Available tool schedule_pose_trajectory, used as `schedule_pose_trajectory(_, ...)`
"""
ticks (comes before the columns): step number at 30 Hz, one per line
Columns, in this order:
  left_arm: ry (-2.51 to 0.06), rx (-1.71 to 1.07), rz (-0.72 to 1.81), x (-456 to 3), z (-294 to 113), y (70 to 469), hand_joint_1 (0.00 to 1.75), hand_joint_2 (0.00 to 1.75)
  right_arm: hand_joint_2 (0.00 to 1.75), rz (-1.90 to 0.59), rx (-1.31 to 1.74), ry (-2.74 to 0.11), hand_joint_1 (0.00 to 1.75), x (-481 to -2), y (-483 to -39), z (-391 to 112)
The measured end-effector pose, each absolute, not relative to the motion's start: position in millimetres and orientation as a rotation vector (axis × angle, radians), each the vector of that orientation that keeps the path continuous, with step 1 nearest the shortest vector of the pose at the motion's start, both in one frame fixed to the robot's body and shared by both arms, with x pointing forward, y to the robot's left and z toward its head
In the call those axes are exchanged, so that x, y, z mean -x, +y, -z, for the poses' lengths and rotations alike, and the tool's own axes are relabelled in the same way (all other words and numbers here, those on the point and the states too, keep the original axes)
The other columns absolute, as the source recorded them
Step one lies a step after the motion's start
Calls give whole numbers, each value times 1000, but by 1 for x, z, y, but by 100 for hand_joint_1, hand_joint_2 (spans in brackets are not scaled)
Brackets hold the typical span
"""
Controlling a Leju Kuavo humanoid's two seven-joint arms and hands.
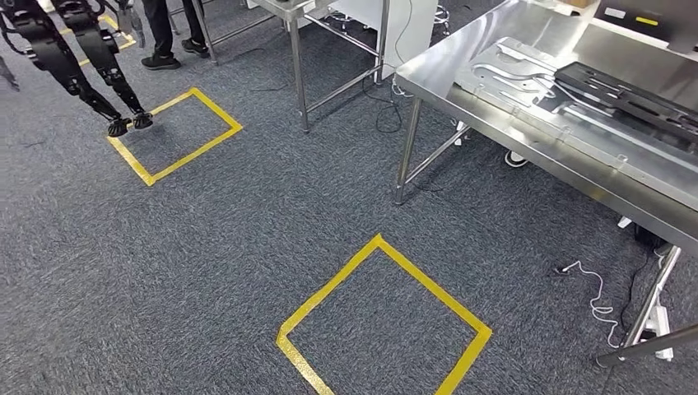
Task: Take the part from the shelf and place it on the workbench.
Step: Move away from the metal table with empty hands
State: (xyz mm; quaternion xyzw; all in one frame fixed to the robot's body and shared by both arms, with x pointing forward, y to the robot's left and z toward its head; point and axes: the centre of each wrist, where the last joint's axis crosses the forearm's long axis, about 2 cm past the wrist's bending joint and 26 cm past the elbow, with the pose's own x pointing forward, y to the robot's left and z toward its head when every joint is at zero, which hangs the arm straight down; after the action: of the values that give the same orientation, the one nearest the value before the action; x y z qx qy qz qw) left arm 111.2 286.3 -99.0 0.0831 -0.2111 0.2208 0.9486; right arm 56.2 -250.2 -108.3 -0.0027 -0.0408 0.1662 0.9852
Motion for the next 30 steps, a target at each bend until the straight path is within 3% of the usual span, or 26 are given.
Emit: schedule_pose_trajectory(30, -419, -168, -457, -106, 100, 286, 0, 0, 0, -363, 0, -76, 0, -56, -250, 108)
